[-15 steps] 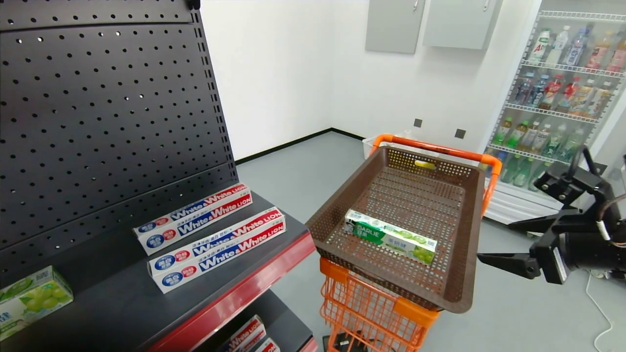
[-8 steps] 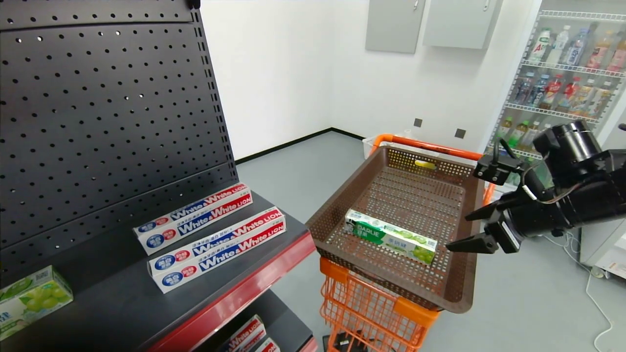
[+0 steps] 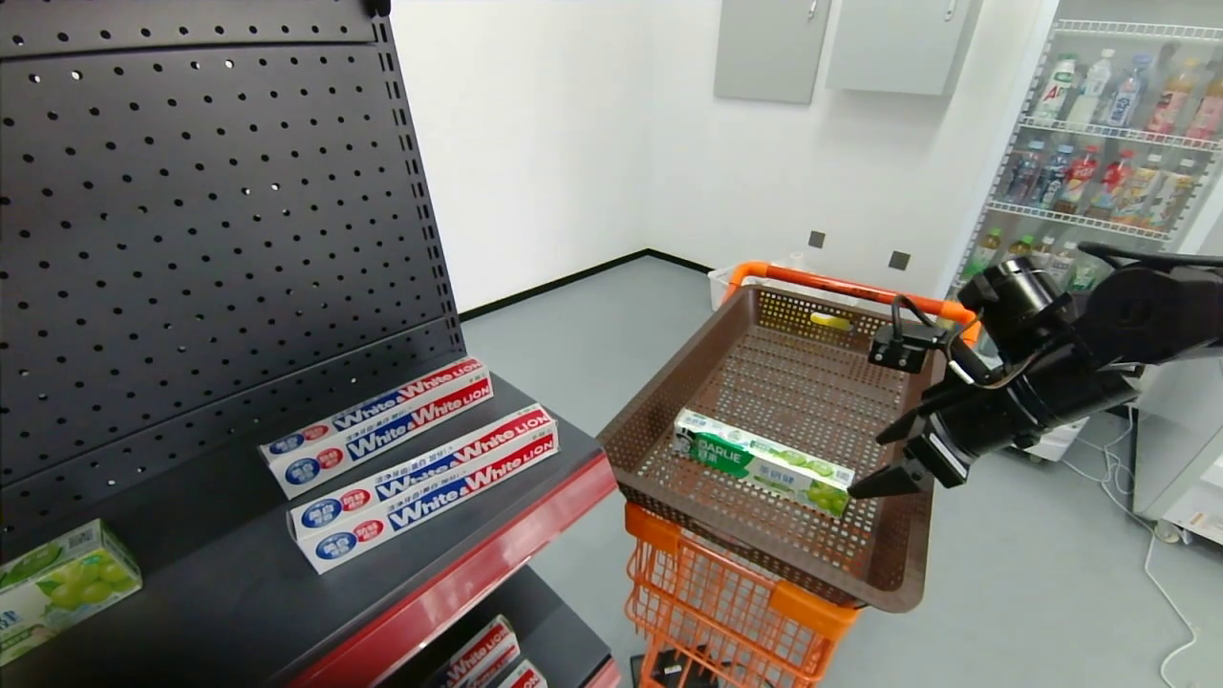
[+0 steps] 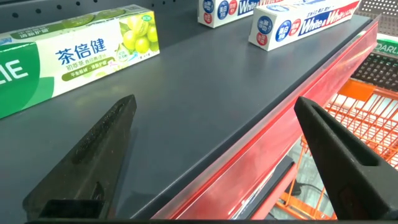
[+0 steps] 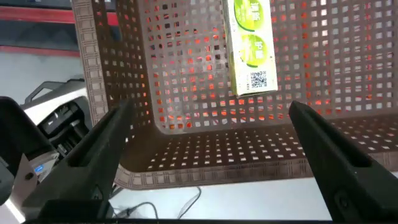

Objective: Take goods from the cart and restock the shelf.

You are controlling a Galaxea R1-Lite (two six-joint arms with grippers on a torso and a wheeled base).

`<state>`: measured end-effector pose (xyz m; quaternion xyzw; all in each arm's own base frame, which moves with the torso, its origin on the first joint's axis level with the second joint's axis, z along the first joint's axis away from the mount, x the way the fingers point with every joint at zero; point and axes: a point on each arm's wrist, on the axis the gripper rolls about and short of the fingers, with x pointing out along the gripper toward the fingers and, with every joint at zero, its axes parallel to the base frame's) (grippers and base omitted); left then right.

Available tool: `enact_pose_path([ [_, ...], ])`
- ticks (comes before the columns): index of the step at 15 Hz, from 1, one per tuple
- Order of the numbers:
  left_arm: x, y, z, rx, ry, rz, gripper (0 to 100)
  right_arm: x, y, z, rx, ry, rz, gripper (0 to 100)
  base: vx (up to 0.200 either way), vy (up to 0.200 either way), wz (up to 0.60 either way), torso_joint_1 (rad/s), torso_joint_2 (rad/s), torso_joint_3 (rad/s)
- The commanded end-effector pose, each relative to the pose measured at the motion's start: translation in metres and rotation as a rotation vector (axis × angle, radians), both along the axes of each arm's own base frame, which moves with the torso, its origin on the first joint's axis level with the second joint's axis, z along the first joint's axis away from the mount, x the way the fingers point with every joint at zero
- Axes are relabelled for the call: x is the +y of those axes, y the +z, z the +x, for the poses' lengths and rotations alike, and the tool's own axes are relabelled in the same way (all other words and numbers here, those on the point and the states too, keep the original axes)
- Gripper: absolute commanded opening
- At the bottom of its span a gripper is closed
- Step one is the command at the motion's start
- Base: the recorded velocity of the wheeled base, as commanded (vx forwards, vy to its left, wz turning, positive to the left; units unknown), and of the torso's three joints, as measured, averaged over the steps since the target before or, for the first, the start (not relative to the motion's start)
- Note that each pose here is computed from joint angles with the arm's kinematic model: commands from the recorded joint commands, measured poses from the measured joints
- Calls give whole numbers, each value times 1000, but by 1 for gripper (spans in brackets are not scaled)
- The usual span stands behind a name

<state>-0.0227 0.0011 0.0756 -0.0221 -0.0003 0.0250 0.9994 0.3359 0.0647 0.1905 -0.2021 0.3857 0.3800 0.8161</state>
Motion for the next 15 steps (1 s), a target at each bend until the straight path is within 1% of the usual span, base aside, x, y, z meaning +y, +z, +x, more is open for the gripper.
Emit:
enact_pose_path([
  [1,0,0,0,1,1,0,100,3,-9,11,33,4,-6,100,0,0,0,0,0,0],
  [3,0,0,0,1,1,0,100,14,-11,22,35,27,-9,100,0,0,0,0,0,0],
  [5,0,0,0,0,1,0,100,19,-21,29,49,36,-16,100,0,0,0,0,0,0],
  [7,0,0,0,1,1,0,100,21,-28,34,62,39,-19,100,0,0,0,0,0,0],
  [10,0,0,0,1,1,0,100,20,-26,42,43,41,-22,100,0,0,0,0,0,0],
  [15,0,0,0,1,1,0,100,18,-34,46,57,49,-33,100,0,0,0,0,0,0],
])
